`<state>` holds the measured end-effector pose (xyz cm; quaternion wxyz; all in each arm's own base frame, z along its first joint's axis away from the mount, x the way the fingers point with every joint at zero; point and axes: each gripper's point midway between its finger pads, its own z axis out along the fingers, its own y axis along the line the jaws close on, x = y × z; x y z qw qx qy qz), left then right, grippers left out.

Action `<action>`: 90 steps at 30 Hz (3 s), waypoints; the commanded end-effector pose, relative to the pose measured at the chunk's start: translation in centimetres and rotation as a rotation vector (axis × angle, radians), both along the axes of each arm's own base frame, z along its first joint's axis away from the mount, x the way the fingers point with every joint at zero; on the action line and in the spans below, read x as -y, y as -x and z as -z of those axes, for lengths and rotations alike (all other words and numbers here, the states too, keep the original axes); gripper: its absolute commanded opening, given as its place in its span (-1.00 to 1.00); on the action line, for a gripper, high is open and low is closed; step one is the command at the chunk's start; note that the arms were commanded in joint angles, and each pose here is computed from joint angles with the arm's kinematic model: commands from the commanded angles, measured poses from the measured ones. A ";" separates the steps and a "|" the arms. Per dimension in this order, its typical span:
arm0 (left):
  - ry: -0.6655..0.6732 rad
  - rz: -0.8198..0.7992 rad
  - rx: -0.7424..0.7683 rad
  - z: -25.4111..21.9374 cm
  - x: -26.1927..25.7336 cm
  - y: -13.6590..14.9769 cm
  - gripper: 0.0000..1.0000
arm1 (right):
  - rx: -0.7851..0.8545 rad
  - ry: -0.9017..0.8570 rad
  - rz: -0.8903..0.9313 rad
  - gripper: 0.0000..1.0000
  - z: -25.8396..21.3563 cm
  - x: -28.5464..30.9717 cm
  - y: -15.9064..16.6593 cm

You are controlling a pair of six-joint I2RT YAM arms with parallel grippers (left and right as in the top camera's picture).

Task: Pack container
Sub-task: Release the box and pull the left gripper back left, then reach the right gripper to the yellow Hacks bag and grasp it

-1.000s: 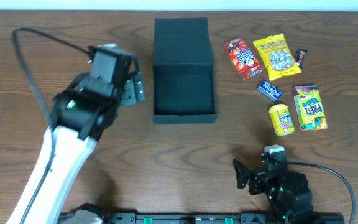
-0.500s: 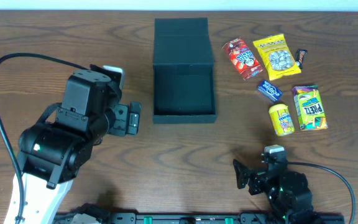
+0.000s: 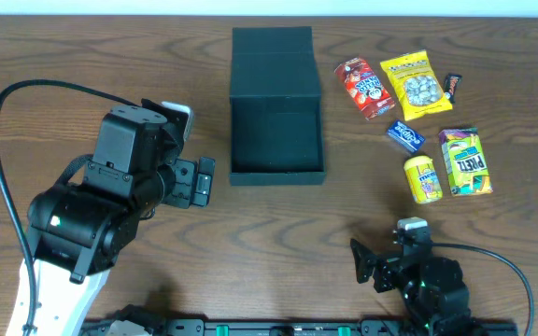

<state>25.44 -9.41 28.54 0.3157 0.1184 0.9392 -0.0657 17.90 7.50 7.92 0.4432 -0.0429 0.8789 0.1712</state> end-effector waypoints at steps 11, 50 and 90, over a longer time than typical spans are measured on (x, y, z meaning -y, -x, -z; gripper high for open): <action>0.003 0.023 0.014 -0.6 0.1 0.2 0.91 | 0.042 -0.241 0.053 0.99 -2.8 -1.5 -1.2; 0.003 0.023 0.014 -0.6 0.1 0.2 0.91 | 0.107 -0.150 0.130 0.98 -14.6 4.1 -15.3; 0.003 0.023 0.014 -0.6 0.1 0.2 0.91 | -0.159 -0.072 0.050 0.94 2.8 15.0 -38.6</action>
